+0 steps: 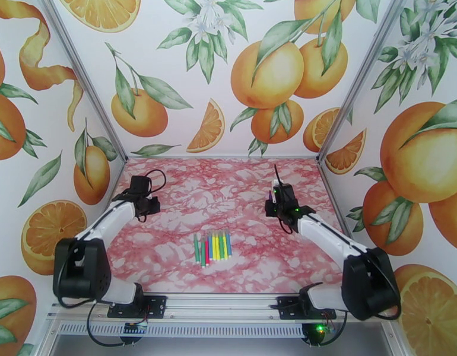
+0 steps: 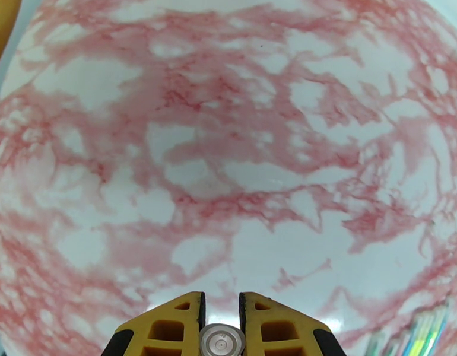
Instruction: Open the pen caps
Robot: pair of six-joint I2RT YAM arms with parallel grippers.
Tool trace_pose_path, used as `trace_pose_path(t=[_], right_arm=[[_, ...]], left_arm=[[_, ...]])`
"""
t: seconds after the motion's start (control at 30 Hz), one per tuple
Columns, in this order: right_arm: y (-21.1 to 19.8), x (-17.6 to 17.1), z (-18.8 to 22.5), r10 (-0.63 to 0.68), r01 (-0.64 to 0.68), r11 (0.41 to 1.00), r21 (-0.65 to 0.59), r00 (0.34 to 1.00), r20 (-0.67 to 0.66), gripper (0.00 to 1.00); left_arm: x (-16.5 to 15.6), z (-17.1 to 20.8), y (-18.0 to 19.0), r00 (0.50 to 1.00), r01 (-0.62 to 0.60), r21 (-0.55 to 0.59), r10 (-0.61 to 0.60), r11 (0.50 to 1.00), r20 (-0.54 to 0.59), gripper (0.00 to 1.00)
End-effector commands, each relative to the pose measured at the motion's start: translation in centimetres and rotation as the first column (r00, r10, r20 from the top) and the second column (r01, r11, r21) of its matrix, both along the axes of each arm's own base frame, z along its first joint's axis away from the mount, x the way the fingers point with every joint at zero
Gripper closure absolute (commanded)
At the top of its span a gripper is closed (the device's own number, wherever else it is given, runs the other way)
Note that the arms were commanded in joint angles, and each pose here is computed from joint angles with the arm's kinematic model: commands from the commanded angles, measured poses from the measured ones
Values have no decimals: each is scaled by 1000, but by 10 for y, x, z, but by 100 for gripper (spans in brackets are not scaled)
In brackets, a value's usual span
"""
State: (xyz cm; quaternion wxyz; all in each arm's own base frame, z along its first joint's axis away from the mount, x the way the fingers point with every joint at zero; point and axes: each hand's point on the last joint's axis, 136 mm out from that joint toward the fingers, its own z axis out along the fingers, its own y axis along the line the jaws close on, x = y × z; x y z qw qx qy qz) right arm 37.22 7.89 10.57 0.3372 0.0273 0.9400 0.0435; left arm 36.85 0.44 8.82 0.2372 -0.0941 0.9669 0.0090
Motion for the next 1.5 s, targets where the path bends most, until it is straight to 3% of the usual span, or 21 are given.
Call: trace_pose_path(t=[0.0, 0.27, 0.67, 0.93, 1.1, 1.47], right_arm=[[-17, 13, 0, -32, 31, 999, -44, 999, -20, 100], [-61, 22, -34, -141, 134, 989, -66, 984, -110, 100], [-110, 12, -71, -274, 252, 960, -118, 933, -233, 100], [-122, 7, -88, -317, 289, 948, -137, 902, -292, 94], [-124, 6, -92, -328, 309, 945, -111, 895, -302, 82], [-124, 4, -94, -337, 321, 941, -103, 888, -313, 74]], left_arm=[[16, -3, 18, 1000, -18, 51, 19, 999, -18, 100], [25, -44, 31, 992, -25, 1, 25, 1000, -127, 100], [34, -54, 29, 989, -14, -27, 10, 1000, -144, 100], [33, -57, 27, 988, -9, -57, 0, 998, -152, 85], [31, -59, 25, 987, -3, -65, -7, 998, -161, 76], [28, -61, 24, 986, 3, -70, -14, 998, -167, 71]])
